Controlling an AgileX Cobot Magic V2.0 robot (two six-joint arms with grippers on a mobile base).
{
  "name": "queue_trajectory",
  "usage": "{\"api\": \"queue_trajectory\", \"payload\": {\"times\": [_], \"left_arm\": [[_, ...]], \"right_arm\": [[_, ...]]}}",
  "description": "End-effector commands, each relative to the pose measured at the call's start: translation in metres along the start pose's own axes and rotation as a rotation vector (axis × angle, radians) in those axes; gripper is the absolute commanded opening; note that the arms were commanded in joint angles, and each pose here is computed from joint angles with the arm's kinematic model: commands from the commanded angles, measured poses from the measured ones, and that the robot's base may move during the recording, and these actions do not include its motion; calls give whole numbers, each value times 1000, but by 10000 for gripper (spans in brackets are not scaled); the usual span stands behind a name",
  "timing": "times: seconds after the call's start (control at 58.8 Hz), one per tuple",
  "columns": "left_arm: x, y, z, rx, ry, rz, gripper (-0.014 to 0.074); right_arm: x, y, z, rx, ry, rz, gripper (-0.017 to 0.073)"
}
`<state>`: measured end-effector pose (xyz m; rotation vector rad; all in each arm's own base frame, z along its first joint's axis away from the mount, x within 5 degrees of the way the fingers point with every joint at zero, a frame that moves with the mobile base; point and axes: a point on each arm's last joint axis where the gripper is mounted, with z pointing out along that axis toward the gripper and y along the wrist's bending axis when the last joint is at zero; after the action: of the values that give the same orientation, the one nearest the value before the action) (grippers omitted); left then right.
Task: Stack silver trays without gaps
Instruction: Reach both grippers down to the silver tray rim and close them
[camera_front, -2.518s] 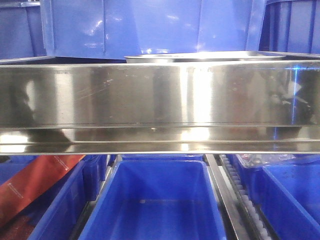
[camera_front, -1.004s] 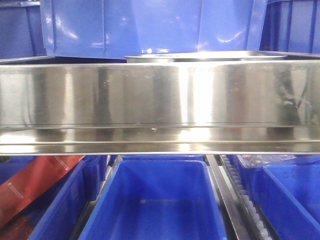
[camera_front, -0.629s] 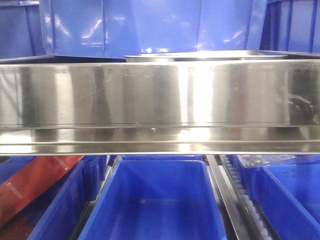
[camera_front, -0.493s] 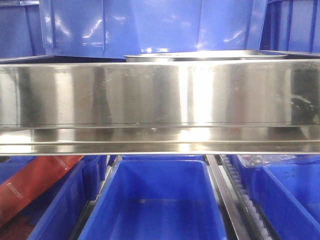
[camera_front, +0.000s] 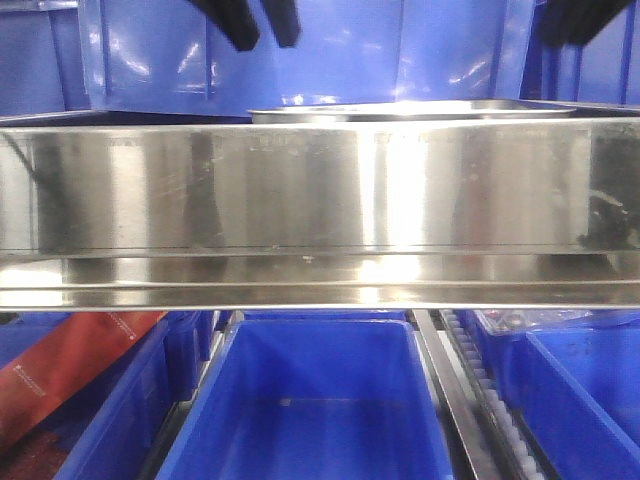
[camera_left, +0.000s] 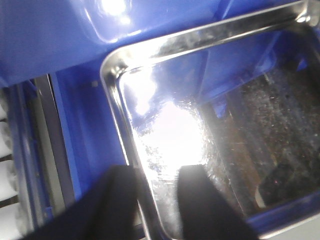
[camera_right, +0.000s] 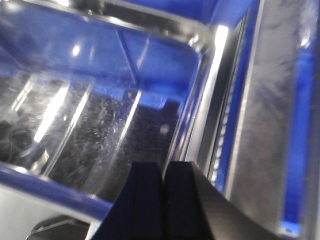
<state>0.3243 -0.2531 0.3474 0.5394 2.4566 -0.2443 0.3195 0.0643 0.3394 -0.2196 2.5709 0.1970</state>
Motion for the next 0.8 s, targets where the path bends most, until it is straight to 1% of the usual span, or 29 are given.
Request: {"api": "queue_trajectory", "payload": {"times": [0.0, 0.034, 0.102, 0.221, 0.255, 0.306, 0.34, 0.357, 0.425, 0.459, 0.561, 0.646, 0.698, 0.783], "left_arm": [[-3, -3, -4, 6, -27, -19, 308], [-3, -3, -2, 2, -26, -33, 337], [-3, -2, 1, -6, -21, -33, 388], [0, -3, 9, -15, 11, -33, 403], [1, -3, 12, -18, 19, -32, 403], [1, -3, 14, -19, 26, -31, 403], [2, -3, 17, -22, 30, -30, 403], [2, -3, 17, -22, 30, -30, 403], [2, -3, 19, -25, 34, -28, 403], [1, -3, 19, -24, 28, -28, 403], [-1, -2, 19, -29, 2, -22, 403], [-3, -1, 19, -44, -18, -7, 403], [-3, 0, 22, -63, -18, 7, 403], [-2, 3, 25, -72, -11, 8, 403]], "right_arm": [[-5, 1, 4, -11, -21, 9, -55], [-6, 1, 6, -13, -24, 11, -55], [-7, 1, 10, -12, -28, 12, -55], [-7, 0, 13, -11, -20, 13, -41], [-7, 0, 13, -11, -20, 13, -3], [-7, 0, 13, -11, -20, 13, 90], [-7, 0, 13, -11, -20, 13, 159], [-7, 0, 13, -11, -20, 13, 214], [-7, 0, 13, -11, -20, 13, 349], [-7, 0, 14, -11, -24, 13, 374], [-9, 0, 14, -10, -44, 21, 351], [-11, 0, 13, -9, -71, 23, 319], [-13, -1, 13, -4, -85, 19, 318], [-14, -3, 14, 14, -98, 8, 318]]}}
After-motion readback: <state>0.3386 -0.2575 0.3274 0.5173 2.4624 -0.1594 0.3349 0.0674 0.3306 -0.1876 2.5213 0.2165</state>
